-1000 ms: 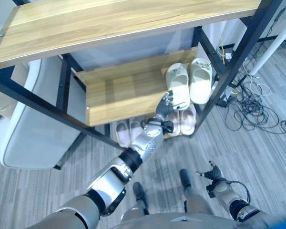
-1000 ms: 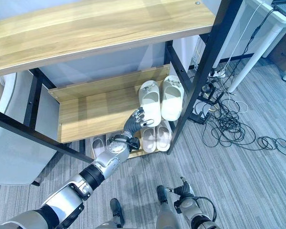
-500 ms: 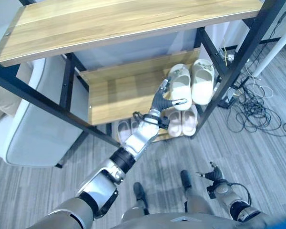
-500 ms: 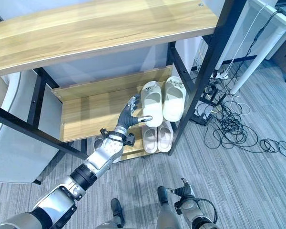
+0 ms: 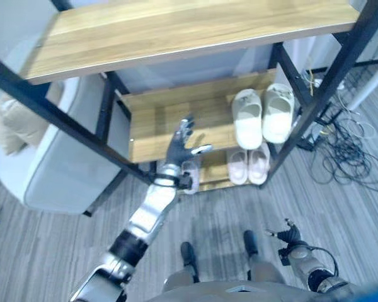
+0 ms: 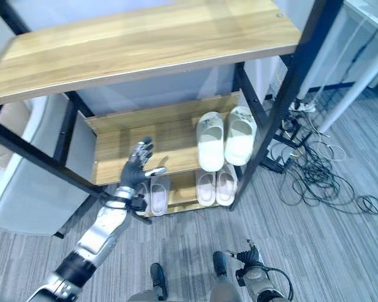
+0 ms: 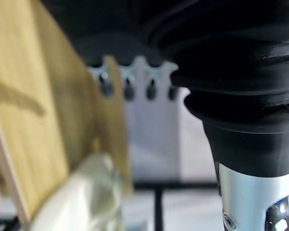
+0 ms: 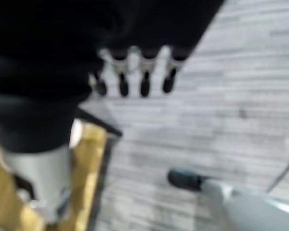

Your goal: Arrange the slippers neatly on the shoe rack.

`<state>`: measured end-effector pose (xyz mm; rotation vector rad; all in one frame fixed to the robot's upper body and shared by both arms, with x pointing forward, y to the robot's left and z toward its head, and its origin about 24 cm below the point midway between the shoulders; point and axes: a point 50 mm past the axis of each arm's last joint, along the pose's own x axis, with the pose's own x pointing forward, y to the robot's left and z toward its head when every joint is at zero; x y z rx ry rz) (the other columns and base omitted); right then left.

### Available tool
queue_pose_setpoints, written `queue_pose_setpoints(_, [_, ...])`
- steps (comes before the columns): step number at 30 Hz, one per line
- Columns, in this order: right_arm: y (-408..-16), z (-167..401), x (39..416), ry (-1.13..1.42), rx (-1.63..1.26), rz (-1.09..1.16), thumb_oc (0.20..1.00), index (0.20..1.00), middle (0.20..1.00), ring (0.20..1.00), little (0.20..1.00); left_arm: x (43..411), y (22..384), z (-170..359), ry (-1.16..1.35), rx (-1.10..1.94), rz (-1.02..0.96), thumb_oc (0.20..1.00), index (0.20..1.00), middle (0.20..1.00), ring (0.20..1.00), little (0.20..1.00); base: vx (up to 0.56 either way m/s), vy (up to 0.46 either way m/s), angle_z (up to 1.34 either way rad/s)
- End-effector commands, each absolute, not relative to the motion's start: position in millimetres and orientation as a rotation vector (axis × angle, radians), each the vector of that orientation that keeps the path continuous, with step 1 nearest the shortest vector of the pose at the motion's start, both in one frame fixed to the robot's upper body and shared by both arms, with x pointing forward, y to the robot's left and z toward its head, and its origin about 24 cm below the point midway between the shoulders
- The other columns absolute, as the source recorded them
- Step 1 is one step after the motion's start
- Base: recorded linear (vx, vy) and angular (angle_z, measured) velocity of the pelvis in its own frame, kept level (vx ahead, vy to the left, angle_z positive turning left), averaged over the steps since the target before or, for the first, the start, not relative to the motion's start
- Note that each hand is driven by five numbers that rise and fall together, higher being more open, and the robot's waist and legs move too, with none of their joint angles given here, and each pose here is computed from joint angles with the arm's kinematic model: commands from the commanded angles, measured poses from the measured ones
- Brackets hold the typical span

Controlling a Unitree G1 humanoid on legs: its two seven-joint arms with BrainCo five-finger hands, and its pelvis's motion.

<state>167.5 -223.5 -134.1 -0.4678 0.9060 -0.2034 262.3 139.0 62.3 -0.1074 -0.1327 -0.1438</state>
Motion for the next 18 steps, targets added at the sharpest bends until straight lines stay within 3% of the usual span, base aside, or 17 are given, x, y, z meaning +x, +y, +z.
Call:
queue_pose_setpoints(1, [-220,-134,169,0.895,-0.435,-0.172,1.000,1.000,1.000,1.000,1.000,250,150,53,-0.095,-0.247,-0.247,1.000,1.000,1.000,1.000,1.000,0.04,-0.006,0.09])
queue_pose_setpoints(12, [-239,-140,148,0.965,-0.387,-0.218,1.000,1.000,1.000,1.000,1.000,143,198,-91,0.625,0.171,-0.392,1.000,1.000,1.000,1.000,1.000,0.01,-0.004,0.05])
queue_pose_setpoints(14, [-243,-140,146,0.970,-0.370,-0.228,1.000,1.000,1.000,1.000,1.000,117,207,-122,0.780,0.345,-0.376,1.000,1.000,1.000,1.000,1.000,0.02,-0.003,0.05])
queue_pose_setpoints(16, [-250,-143,133,1.007,-0.354,-0.242,1.000,1.000,1.000,1.000,1.000,69,223,-158,1.092,0.435,-0.234,1.000,1.000,1.000,1.000,1.000,0.03,-0.006,0.26])
queue_pose_setpoints(18, [-253,-145,124,1.033,-0.346,-0.248,1.000,1.000,1.000,1.000,1.000,60,233,-162,1.170,0.475,-0.157,1.000,1.000,1.000,1.000,1.000,0.02,-0.023,0.31])
